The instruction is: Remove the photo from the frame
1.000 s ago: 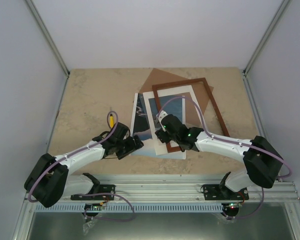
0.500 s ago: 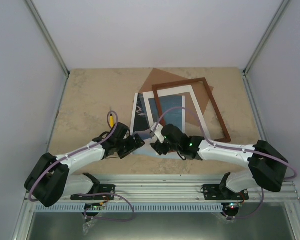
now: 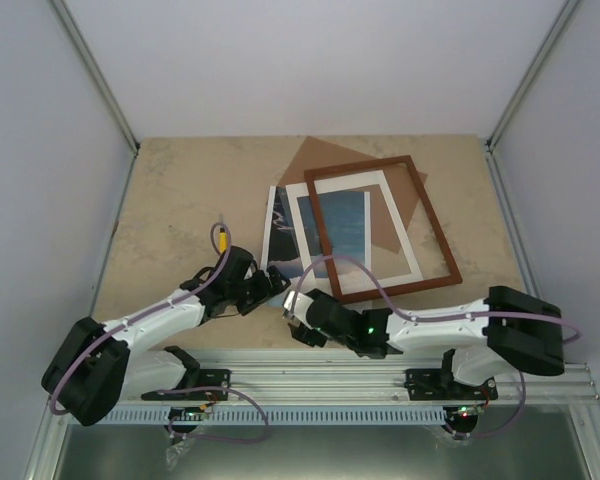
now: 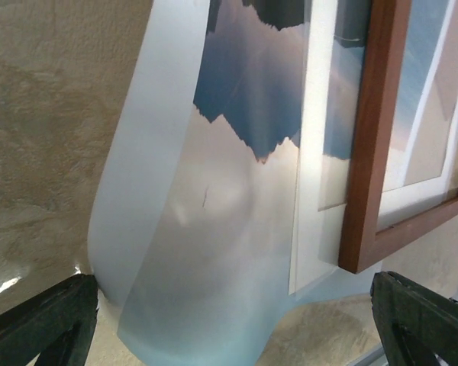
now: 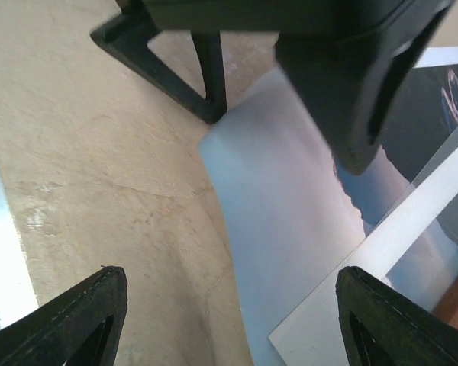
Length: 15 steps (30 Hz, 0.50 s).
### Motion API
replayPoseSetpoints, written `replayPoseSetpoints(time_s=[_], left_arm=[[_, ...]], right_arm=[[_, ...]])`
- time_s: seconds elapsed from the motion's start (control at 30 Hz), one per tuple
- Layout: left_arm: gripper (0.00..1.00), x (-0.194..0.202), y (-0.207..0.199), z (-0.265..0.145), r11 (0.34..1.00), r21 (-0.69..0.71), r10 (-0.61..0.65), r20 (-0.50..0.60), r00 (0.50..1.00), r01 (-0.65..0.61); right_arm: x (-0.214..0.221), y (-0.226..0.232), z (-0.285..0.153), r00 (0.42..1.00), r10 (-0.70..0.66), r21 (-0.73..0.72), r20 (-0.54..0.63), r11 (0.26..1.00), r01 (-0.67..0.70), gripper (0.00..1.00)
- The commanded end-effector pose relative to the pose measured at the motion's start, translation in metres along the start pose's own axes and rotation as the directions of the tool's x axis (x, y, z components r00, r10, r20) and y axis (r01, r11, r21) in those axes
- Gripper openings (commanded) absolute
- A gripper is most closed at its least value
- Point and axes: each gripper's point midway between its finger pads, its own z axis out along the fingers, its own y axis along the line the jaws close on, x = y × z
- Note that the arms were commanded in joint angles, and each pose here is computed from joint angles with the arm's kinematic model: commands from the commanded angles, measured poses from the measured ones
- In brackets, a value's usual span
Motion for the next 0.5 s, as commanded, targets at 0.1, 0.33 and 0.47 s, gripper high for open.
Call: replayPoseSetpoints(time_s=[0.1, 0.33, 0.47], left_arm=[[0.99, 0.002, -0.009, -0.006, 0.997, 0.070, 0.016, 0.021, 1.000, -0.017], [0.99, 0.003, -0.010, -0.006, 0.995, 0.091, 0.029, 0.026, 0.999, -0.031], [0.99, 0.005, -0.012, -0.006, 0.992, 0.119, 0.028, 0.022, 0.999, -0.031]], right_arm=[[-0.003, -0.008, 0.018, 0.999, -0.044, 0.185, -0.013, 0.982, 0.046, 0.75], [-0.001, -0.002, 0.037, 0.999, -0.028, 0.209, -0.037, 0.977, 0.035, 0.75], [0.008, -0.009, 0.047, 0.998, -0.005, 0.277, -0.069, 0.961, 0.024, 0.74]])
